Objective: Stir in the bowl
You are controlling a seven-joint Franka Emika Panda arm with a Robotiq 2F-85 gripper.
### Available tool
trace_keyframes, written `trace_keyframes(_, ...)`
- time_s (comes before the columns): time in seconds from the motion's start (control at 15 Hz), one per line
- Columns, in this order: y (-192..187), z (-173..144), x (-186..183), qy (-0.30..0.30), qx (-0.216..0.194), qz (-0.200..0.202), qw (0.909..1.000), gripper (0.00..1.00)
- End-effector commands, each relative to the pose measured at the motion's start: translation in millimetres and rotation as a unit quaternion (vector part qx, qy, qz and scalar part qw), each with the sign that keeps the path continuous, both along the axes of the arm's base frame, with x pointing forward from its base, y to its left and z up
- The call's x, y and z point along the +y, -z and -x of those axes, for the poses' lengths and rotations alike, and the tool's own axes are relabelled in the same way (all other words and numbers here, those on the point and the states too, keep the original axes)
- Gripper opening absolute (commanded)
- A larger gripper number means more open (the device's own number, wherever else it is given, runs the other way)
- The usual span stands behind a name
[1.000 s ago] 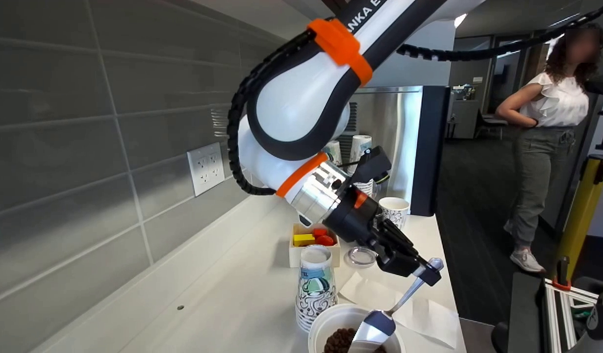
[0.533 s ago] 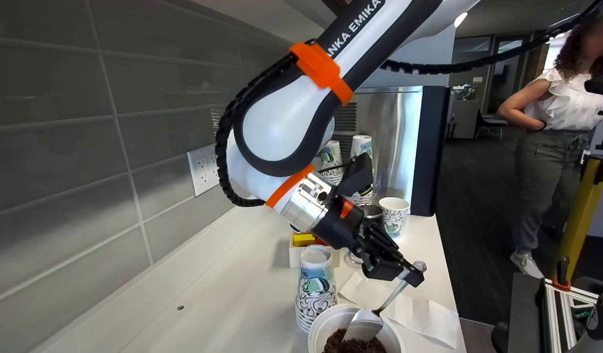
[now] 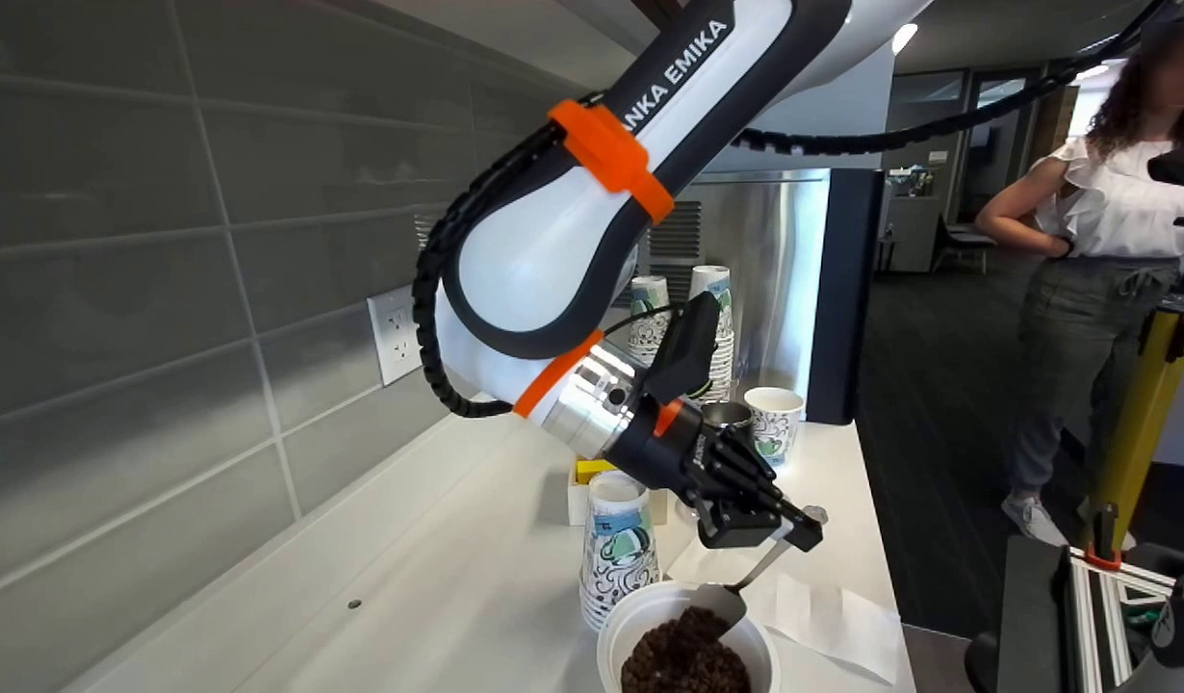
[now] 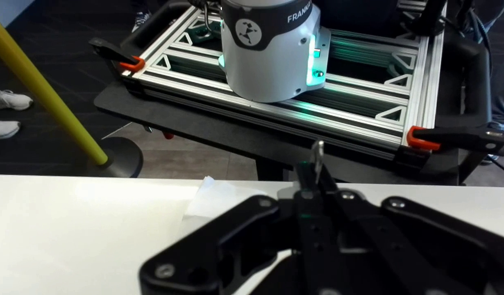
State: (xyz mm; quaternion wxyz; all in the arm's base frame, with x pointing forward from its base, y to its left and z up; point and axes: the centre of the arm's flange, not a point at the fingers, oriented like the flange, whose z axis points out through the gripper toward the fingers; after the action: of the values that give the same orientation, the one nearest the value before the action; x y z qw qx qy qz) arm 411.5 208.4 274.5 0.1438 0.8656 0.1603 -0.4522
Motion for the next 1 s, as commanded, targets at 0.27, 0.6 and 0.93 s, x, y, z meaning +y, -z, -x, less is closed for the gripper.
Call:
trace_keyframes(0.27, -10.3, 11.5, 5.4, -0.015, 0.059, 0.049, 0.9969, 0.01)
trace_keyframes(0.6, -3.9, 16.0, 19.3, -0.057, 0.08, 0.007, 0.9951, 0.01)
trace_keyframes(0.93, -12.0, 8.7, 30.0, -0.083, 0.036, -0.069, 0.9935, 0.01)
